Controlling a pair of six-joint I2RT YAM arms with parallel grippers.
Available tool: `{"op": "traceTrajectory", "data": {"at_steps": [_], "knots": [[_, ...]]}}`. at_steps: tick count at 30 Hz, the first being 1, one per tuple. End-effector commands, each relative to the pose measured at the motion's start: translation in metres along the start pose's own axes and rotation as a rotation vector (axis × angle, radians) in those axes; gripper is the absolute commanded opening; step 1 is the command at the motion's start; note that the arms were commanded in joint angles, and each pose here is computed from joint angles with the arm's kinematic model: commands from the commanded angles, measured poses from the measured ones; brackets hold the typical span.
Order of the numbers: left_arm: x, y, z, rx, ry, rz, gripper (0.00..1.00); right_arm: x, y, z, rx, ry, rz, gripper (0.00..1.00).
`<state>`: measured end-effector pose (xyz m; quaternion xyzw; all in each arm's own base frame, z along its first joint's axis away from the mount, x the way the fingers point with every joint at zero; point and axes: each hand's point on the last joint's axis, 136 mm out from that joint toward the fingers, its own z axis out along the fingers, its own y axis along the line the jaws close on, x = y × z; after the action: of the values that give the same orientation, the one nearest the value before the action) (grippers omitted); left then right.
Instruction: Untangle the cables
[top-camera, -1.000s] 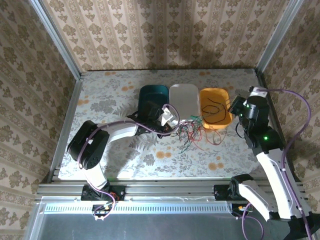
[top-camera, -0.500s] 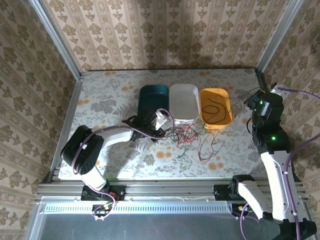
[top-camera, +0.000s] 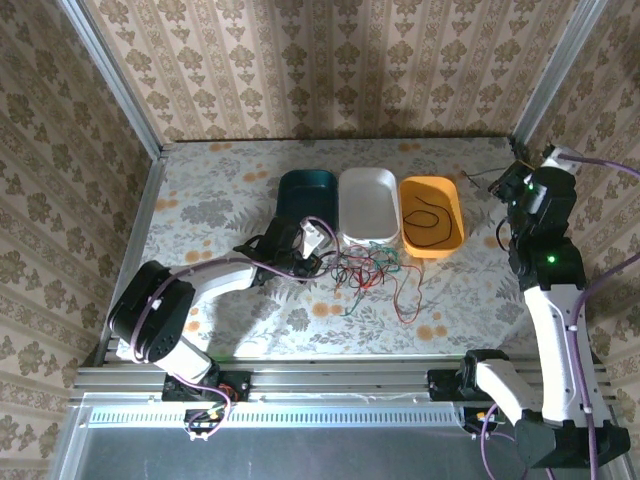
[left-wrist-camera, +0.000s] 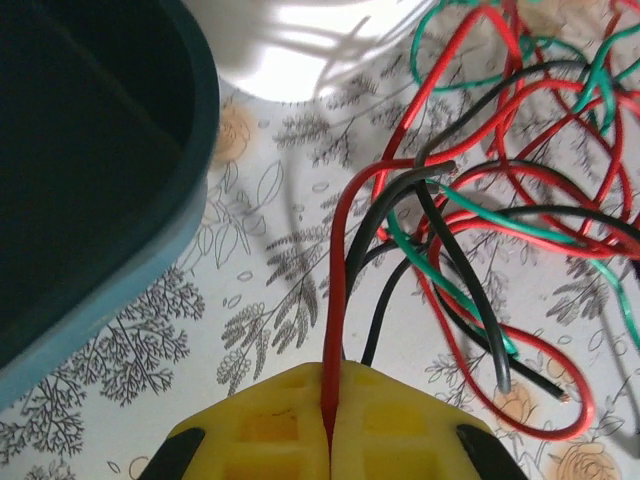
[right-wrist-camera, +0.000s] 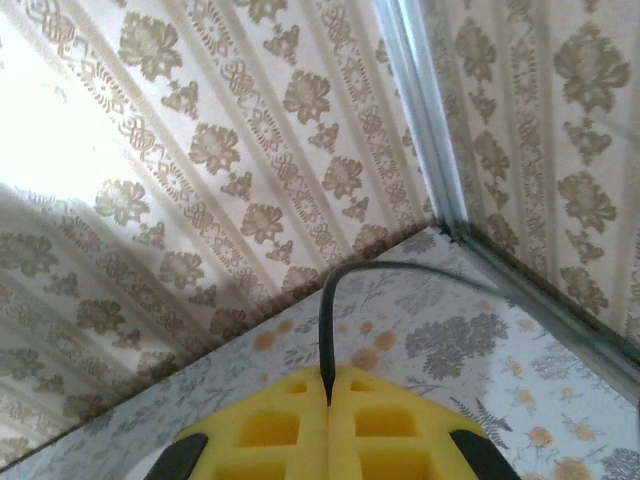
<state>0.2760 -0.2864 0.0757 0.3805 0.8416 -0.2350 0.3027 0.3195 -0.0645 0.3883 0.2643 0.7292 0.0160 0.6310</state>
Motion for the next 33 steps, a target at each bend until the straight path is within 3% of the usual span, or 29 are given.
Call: {"op": "traceTrajectory", "data": {"at_steps": [1, 9, 17, 22, 33], "knots": [[-0.017, -0.004, -0.007, 0.027, -0.064, -0.017, 0.0, -0.027, 0.024, -0.004, -0.095, -0.049, -0.016, 0.0], [-0.018, -0.003, -0.002, 0.032, -0.099, -0.046, 0.0, -0.032, 0.062, 0.018, -0.212, -0.01, -0.024, 0.0], [-0.02, -0.002, 0.0, 0.034, -0.088, -0.066, 0.0, 0.049, 0.087, 0.054, -0.336, 0.24, 0.029, 0.0], [-0.02, -0.003, 0.001, 0.037, -0.085, -0.066, 0.0, 0.09, 0.066, 0.06, -0.266, 0.315, -0.008, 0.0], [-0.021, -0.006, 0.006, 0.066, -0.075, -0.083, 0.0, 0.104, 0.035, 0.069, -0.091, 0.313, -0.017, 0.0]]}}
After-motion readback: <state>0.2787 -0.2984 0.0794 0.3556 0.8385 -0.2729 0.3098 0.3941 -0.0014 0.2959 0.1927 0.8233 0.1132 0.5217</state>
